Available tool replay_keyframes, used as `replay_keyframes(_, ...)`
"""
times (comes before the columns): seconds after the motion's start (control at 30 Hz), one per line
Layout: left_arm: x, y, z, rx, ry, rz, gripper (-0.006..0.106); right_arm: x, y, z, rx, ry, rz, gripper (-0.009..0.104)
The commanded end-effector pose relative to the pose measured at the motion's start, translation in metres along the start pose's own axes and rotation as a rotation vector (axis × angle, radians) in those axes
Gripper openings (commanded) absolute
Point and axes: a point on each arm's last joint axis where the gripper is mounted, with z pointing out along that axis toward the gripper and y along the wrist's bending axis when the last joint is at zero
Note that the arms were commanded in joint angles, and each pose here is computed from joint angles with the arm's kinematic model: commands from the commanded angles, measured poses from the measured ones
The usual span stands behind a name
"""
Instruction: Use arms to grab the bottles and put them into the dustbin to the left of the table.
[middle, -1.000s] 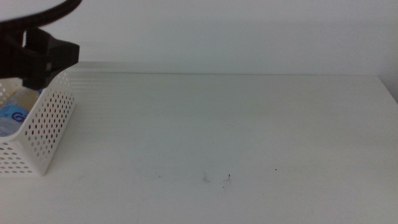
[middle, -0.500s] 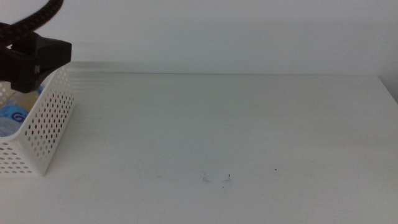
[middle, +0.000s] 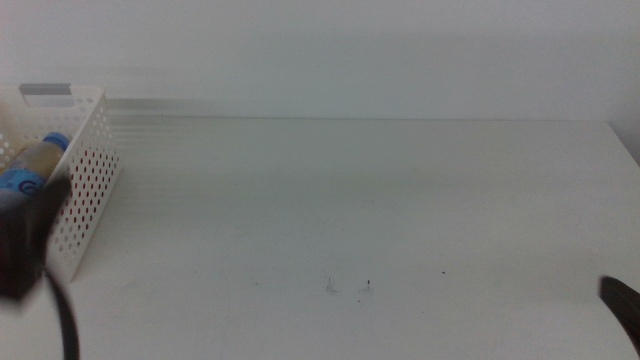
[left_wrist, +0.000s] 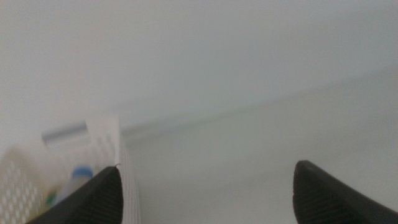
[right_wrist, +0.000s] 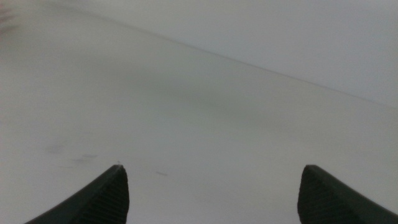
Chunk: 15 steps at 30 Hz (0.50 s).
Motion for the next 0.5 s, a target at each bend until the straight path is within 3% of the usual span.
replay_keyframes(0.0, 0.027, -0.004, -0.013, -0.010, -0.013, 0.027, 0.094, 0.022, -0.007, -0.003, 0.110, -0.052, 0.013, 0.084)
replay_keyframes(0.2, 0.083, -0.014, -0.036, -0.020, -0.091, 0.023, 0.094, 0.073, -0.010, -0.016, 0.322, -0.112, 0.061, 0.084)
replay_keyframes(0.47, 0.129, -0.019, -0.028, -0.039, -0.091, 0.018, 0.094, 0.080, -0.009, -0.020, 0.367, -0.161, 0.061, 0.084)
